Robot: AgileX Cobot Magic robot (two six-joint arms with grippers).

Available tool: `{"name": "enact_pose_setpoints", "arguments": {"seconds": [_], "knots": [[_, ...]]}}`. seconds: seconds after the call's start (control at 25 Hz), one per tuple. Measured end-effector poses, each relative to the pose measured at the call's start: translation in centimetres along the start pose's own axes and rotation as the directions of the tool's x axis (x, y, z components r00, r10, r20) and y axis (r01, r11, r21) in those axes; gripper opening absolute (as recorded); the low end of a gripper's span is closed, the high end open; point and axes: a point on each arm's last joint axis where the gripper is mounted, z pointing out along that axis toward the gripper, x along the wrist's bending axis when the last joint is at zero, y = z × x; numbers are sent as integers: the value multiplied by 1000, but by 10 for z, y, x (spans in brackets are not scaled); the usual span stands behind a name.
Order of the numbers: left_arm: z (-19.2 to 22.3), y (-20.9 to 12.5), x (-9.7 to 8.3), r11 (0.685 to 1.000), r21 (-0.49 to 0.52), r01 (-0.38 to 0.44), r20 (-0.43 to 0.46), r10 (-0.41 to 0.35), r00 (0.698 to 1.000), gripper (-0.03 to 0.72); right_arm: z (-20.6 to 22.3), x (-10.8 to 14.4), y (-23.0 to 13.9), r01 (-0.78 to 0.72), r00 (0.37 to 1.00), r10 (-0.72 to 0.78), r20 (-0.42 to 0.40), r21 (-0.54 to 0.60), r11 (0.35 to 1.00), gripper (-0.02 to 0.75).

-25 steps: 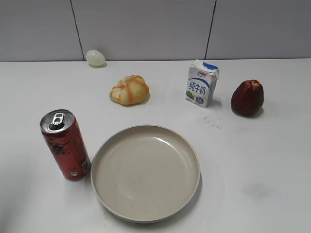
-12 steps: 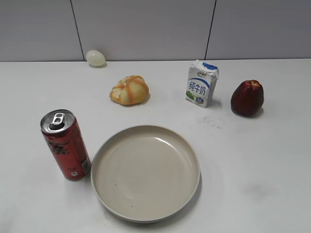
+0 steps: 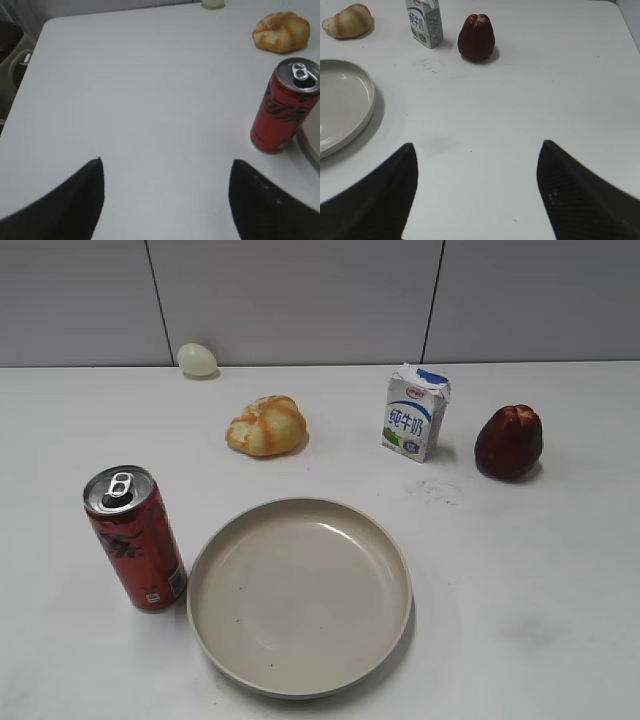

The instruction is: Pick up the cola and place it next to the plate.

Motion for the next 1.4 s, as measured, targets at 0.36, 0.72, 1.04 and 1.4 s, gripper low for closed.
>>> {"name": "enact_pose_setpoints", "arguments": {"seconds": [0.36, 0.72, 1.04, 1.4], "knots": [[-12, -16, -3, 998, -70, -7, -8, 6, 1000, 590, 0, 0, 0, 0, 1000, 0, 0, 0, 1000, 594], [-16, -21, -4, 995, -103, -9, -12, 8, 1000, 590, 0, 0, 0, 0, 1000, 0, 0, 0, 1000, 594], [-16, -21, -4, 995, -103, -9, -12, 8, 1000, 590, 0, 0, 0, 0, 1000, 0, 0, 0, 1000, 594], [-16, -21, -4, 995, -103, -9, -12, 8, 1000, 590, 0, 0, 0, 0, 1000, 0, 0, 0, 1000, 594]]}}
